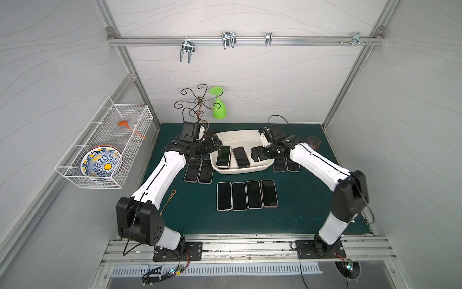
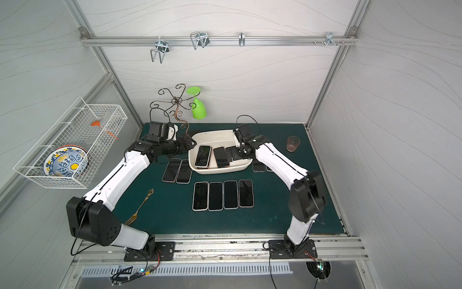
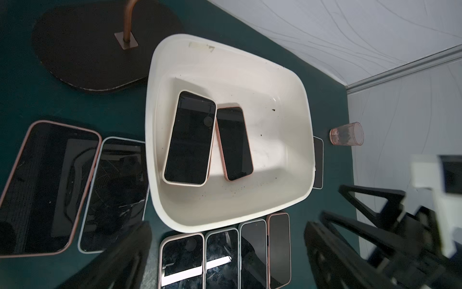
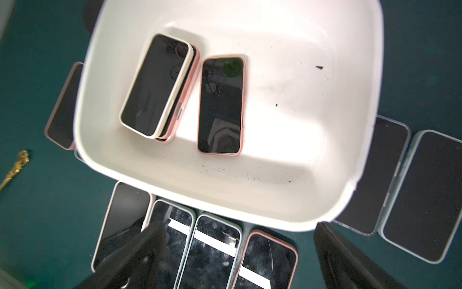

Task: Take the phone out of the storage box
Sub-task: Pick up the phone from the storage box.

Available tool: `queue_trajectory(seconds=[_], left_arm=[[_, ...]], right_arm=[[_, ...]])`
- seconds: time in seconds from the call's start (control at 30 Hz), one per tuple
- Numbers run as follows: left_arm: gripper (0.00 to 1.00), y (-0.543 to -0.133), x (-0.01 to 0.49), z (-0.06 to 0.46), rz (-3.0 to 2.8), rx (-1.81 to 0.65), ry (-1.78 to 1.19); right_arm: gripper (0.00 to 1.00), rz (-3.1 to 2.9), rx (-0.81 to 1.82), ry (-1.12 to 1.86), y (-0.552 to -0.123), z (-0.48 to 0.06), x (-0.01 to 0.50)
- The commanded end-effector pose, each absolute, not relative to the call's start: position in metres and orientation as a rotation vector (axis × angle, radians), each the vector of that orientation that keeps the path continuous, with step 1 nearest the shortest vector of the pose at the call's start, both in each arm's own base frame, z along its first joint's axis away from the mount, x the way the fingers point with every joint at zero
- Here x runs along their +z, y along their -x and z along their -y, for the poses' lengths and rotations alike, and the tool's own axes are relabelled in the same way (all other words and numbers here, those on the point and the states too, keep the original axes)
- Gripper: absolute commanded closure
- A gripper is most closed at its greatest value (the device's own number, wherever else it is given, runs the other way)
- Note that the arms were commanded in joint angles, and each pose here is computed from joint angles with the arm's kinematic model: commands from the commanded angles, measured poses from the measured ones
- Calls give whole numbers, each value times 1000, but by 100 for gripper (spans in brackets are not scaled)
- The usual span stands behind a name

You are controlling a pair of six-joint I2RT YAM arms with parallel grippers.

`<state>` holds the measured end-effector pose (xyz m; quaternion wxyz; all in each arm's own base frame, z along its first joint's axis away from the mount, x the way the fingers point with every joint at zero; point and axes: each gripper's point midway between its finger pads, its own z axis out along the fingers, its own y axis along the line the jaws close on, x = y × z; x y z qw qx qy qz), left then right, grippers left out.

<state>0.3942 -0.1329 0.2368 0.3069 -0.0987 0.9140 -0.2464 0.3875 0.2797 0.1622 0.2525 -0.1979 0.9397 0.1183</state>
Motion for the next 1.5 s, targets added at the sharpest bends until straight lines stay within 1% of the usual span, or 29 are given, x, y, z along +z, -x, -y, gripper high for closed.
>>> queue_trajectory(seconds=[0.0,0.2,0.43,0.7,1.07,1.2,1.47], left_arm=[[0,-396,243,125,-2407,-610,242],[0,-400,238,129,-2417,-648,248],[0,-402,230,129,-2434,-650,257],[1,-400,221,130,-2453,-654,270],[1,-399,218,125,-2436,-646,293],[1,-399,215,126,-2446,-650,290],[1,-399,212,126,-2453,-657,284]], right_arm=[[2,-2577,249,644,-402,-296,140],[1,-2578,222,735,-432,-332,110],[1,-2590,247,790,-444,-349,84],[2,-2647,283,819,-444,-359,52],[1,-2696,288,846,-438,-365,27],[2,-2715,264,854,-436,-363,18],[1,-2798,137,893,-427,-344,-3]])
